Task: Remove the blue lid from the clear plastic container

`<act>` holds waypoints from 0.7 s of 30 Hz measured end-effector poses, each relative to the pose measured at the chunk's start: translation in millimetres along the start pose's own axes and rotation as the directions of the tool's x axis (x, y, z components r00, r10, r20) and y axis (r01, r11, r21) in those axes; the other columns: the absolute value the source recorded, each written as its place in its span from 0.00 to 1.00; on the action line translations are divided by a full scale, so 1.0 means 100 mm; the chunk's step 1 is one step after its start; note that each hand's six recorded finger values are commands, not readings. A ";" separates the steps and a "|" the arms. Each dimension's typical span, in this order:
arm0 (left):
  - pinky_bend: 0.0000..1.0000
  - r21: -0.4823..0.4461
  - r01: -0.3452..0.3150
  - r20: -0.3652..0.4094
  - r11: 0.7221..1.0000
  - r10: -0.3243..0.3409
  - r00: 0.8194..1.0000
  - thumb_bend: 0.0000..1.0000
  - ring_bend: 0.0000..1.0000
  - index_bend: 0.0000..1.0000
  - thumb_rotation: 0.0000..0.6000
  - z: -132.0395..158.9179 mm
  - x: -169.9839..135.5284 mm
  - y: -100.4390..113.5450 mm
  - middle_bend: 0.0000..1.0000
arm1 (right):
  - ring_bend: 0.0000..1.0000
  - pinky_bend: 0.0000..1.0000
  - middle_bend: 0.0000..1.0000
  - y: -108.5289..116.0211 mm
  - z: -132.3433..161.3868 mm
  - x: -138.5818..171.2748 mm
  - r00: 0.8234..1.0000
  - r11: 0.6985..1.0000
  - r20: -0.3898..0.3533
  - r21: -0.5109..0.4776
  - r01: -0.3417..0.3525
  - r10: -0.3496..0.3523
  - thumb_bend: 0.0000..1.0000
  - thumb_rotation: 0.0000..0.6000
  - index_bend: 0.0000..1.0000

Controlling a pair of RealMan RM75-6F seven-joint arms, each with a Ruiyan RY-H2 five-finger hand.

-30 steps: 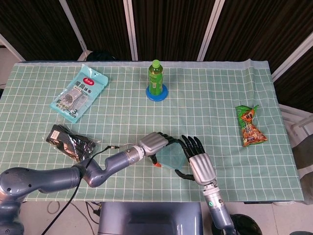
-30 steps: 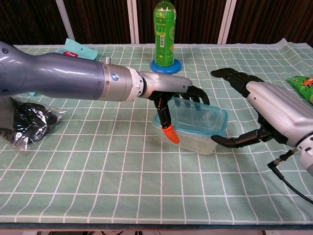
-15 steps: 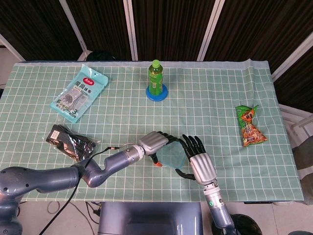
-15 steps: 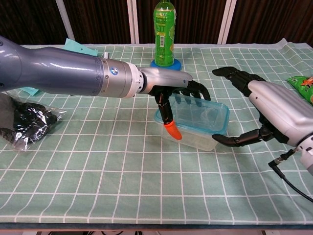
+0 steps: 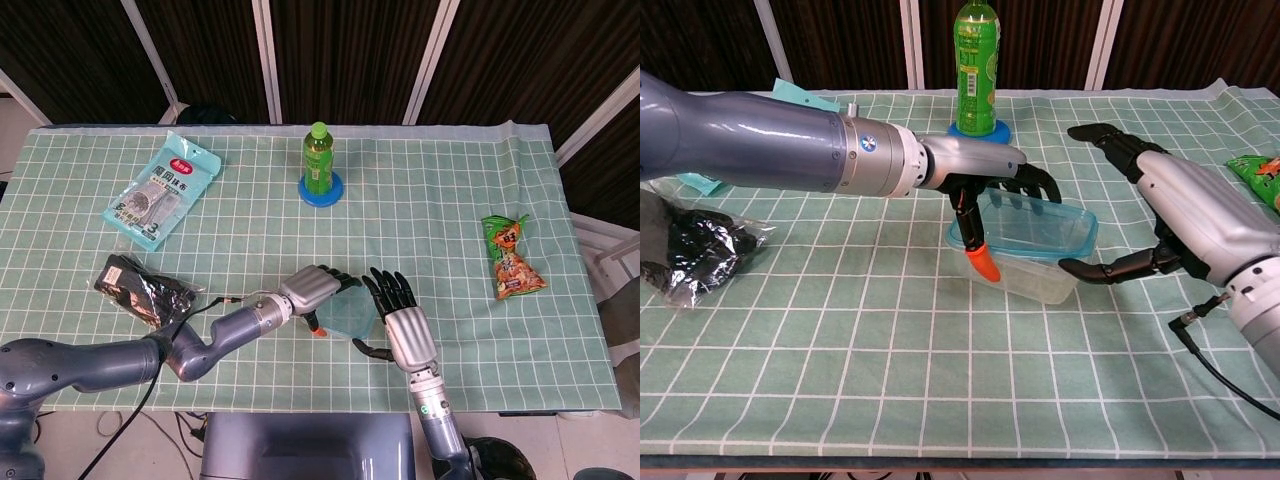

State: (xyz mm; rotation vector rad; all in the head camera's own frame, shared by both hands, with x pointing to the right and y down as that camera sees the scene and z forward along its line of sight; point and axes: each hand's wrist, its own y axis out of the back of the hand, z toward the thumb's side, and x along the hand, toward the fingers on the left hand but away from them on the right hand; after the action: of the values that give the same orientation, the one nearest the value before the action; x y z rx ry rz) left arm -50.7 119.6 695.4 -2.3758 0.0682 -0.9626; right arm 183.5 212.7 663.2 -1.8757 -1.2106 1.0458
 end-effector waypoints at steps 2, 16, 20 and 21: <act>0.34 -0.005 0.002 0.003 1.000 -0.002 1.000 0.06 0.21 0.19 1.00 0.02 0.00 0.00 0.21 | 0.00 0.00 0.00 -0.02 -0.01 0.00 1.000 1.000 0.000 0.007 -0.004 0.004 0.33 1.00 0.00; 0.33 0.004 0.031 0.002 1.000 -0.031 1.000 0.01 0.19 0.13 1.00 0.01 -0.02 -0.04 0.16 | 0.00 0.00 0.00 -0.09 -0.02 -0.02 1.000 1.000 0.002 0.004 -0.009 0.009 0.33 1.00 0.00; 0.32 0.008 0.028 0.005 1.000 -0.028 1.000 0.01 0.17 0.12 1.00 0.02 -0.03 -0.03 0.16 | 0.00 0.00 0.00 -0.10 0.01 -0.05 1.000 1.000 -0.005 0.001 -0.006 0.006 0.33 1.00 0.00; 0.32 0.008 0.028 0.006 1.000 -0.028 1.000 0.01 0.16 0.12 1.00 0.02 -0.03 -0.02 0.16 | 0.00 0.00 0.00 -0.11 0.01 -0.05 1.000 1.000 -0.005 0.002 -0.006 0.006 0.33 1.00 0.00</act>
State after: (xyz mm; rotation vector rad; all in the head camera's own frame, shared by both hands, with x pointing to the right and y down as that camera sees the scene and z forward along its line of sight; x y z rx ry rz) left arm -51.9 123.3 693.5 -2.3776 0.0293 -0.9672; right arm 177.1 211.6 673.2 -1.8804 -1.2009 1.0445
